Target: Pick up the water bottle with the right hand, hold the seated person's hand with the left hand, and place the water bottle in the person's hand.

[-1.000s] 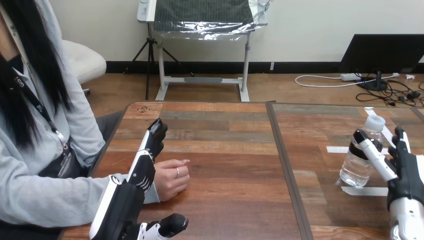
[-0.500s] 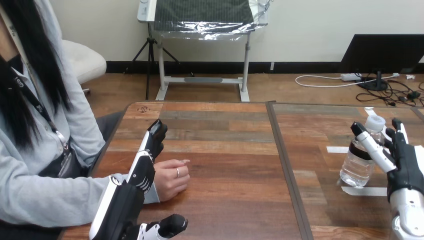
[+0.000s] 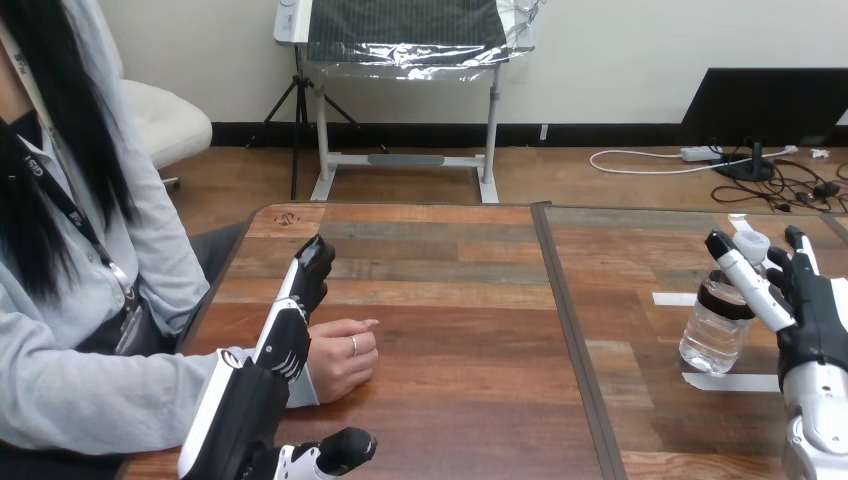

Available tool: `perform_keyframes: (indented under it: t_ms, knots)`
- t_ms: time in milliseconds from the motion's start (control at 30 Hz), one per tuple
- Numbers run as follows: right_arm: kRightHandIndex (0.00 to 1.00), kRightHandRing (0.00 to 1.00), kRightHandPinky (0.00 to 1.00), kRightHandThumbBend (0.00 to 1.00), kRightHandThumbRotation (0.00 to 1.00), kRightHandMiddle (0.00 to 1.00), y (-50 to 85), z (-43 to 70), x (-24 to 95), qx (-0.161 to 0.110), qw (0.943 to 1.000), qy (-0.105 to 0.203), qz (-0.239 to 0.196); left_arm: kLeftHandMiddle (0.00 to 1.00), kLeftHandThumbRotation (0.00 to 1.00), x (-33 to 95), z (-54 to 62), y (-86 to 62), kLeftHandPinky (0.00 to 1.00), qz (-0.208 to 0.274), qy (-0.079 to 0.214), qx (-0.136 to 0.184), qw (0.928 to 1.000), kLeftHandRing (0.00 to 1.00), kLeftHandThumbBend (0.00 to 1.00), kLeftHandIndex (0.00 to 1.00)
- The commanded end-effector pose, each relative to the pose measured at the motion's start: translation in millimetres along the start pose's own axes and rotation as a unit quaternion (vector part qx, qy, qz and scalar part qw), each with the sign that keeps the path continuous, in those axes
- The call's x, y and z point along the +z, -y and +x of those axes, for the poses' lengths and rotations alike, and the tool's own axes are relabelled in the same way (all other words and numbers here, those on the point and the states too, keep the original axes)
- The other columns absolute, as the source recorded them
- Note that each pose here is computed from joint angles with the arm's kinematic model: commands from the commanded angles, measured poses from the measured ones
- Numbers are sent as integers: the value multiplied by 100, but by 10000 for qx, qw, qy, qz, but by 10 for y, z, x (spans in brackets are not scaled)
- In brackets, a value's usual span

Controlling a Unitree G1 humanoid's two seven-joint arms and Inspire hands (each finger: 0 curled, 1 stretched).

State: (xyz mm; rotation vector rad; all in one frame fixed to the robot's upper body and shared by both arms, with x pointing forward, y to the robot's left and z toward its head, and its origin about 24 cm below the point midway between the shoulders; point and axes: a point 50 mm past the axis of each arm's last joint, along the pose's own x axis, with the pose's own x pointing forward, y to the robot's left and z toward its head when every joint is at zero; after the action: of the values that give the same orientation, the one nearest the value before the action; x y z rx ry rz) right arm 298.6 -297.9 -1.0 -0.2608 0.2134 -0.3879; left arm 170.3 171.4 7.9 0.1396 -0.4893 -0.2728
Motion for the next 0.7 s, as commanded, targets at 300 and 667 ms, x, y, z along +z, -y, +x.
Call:
perform_keyframes:
  t_ms: [300, 667]
  knots:
    - [98, 95, 86, 100, 65, 94, -26, 228, 481, 34, 9986, 515, -144, 100, 70, 81, 111, -51, 100, 83, 373, 41, 9993, 100, 100, 100]
    - [99, 95, 85, 100, 64, 95, -56, 262, 541, 99, 9985, 470, -267, 100, 68, 90, 97, -40, 100, 67, 406, 71, 9991, 100, 100, 100]
